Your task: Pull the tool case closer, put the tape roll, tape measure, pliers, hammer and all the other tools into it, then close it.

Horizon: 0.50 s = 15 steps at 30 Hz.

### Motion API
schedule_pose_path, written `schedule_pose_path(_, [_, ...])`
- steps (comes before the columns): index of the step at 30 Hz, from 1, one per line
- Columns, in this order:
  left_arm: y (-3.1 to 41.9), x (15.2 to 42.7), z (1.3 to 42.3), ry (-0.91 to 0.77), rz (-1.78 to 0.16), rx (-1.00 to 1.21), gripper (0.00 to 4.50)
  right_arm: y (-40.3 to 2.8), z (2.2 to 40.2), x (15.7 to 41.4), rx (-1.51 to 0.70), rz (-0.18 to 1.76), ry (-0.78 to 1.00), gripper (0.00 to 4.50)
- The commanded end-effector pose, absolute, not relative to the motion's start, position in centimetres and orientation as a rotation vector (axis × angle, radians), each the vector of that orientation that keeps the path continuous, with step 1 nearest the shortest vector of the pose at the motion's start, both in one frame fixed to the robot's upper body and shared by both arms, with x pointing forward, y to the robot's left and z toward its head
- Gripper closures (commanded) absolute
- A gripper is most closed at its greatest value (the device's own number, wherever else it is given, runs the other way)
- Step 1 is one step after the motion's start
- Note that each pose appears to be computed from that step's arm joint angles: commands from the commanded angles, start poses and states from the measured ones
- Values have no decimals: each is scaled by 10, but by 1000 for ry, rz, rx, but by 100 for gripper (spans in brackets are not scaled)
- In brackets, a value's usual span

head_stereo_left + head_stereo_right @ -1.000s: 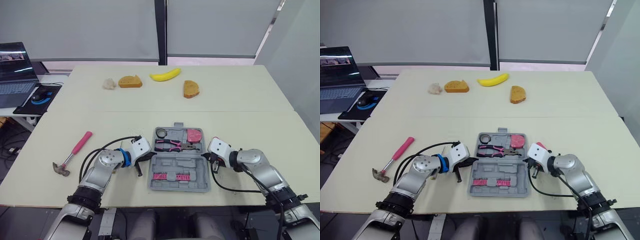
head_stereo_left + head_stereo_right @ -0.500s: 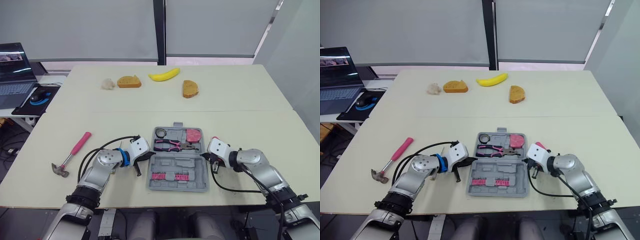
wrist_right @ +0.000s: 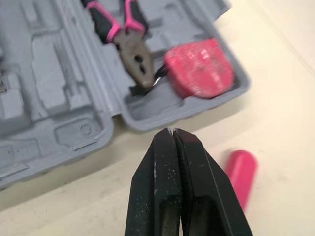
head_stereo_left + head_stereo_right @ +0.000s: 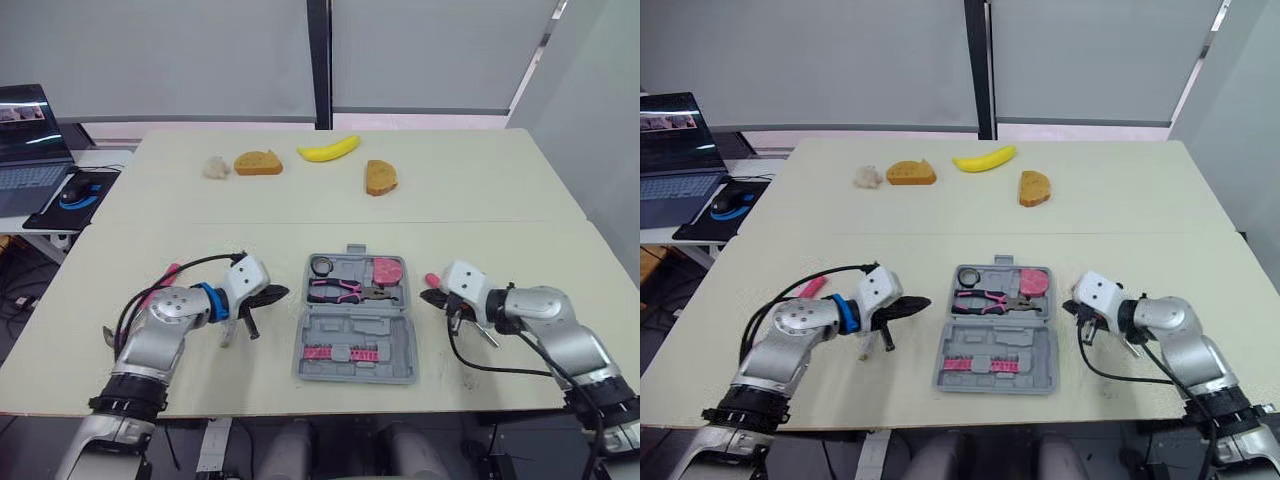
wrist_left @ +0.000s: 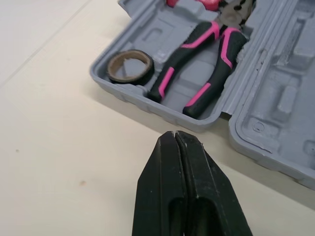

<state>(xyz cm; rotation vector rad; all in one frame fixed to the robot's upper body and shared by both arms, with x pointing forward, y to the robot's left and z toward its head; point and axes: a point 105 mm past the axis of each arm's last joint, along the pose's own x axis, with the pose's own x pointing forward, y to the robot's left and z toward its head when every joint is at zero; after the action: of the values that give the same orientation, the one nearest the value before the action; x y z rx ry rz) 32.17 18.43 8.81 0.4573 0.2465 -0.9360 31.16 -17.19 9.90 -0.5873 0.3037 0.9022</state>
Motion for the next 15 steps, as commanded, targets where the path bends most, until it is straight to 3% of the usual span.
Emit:
schedule_pose_path(1, [214,315,130,171,-879,369,450,-187,146,301,-502,883,196,405])
schedule_pose_path(2, [223,313,138,166,-860,351,450,-193,155,298,-479,868,187,394])
schedule_pose_path(7, [284,300,164,214,-717,227,296,-234,197,272,-364,808,207,283])
schedule_pose_path(11, [338,286,171,300,-588,119,162,-265,204,258,-327,725,261,180])
schedule_pose_path(15, [384,275,177,354,-463,81,69,-290,203,250,-274,667,293,104])
